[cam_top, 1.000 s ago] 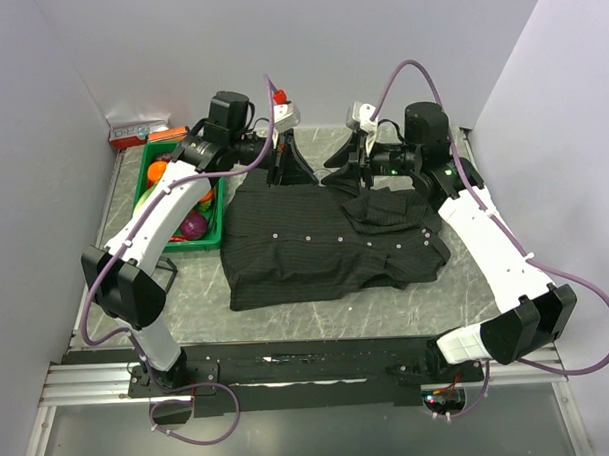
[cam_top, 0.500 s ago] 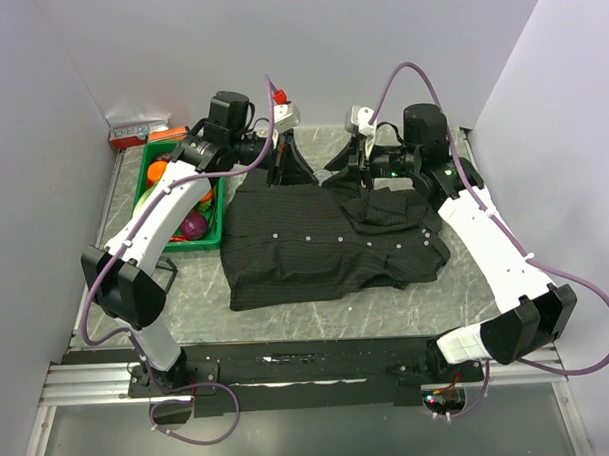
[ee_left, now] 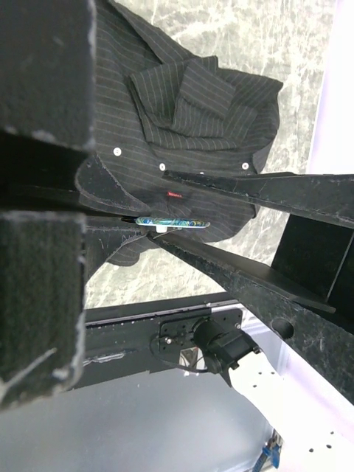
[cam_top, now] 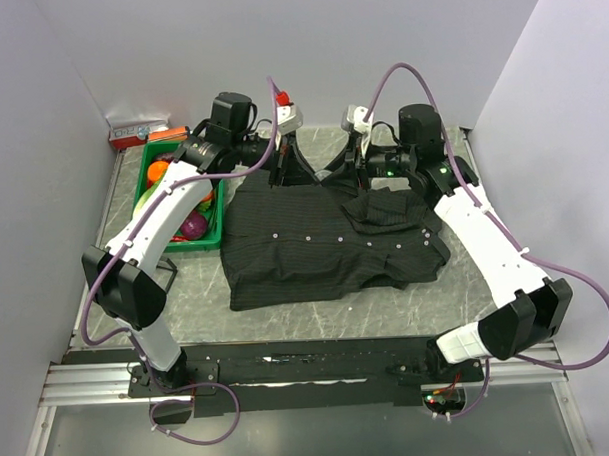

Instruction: Remove the brooch from the garment

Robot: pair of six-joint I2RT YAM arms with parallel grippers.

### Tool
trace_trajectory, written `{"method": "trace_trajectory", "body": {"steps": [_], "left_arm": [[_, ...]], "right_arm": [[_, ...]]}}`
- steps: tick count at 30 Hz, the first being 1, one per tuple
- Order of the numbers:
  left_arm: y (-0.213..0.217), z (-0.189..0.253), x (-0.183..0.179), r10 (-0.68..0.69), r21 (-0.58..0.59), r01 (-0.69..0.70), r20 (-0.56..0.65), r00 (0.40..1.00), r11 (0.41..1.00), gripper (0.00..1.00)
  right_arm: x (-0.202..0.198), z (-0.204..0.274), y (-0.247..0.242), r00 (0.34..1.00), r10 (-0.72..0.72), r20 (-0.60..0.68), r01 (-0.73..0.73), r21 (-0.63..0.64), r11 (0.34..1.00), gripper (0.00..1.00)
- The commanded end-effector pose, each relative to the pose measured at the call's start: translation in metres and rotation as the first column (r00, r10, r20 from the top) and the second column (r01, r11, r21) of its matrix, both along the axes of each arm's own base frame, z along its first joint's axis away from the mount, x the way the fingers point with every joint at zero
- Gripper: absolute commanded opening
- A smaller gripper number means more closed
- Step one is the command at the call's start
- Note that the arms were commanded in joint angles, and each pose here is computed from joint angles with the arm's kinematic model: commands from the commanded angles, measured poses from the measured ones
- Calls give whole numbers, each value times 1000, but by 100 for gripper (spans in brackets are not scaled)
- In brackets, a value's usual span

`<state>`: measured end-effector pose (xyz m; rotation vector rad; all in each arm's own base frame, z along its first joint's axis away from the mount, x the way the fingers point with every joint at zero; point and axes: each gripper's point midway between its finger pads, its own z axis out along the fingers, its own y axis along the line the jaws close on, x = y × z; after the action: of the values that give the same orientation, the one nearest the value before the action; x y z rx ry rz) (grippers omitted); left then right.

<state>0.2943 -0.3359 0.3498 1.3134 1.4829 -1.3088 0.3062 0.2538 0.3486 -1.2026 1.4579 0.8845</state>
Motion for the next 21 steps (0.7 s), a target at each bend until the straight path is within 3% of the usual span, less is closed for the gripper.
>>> {"method": "trace_trajectory", "body": {"steps": [1,9,13,21], "left_arm": [[1,20,-8,-26,-31,28,70,997,999,1],[2,18,-6,-18,-17,20,101,995,1000,1],[-1,12,-6,-28,29,23,198,980,999,1],[0,1,-10,-40,96,15,266,963,995,1]], "right_arm": [[14,2,0,999,-50,21,50,-1,999,40],[28,1,-4,995,-96,-30,96,17,995,39],[36,-3,-5,991,-113,-70,115,28,993,38],[63,-3,-23,959,-205,-197,224,84,971,37]]}}
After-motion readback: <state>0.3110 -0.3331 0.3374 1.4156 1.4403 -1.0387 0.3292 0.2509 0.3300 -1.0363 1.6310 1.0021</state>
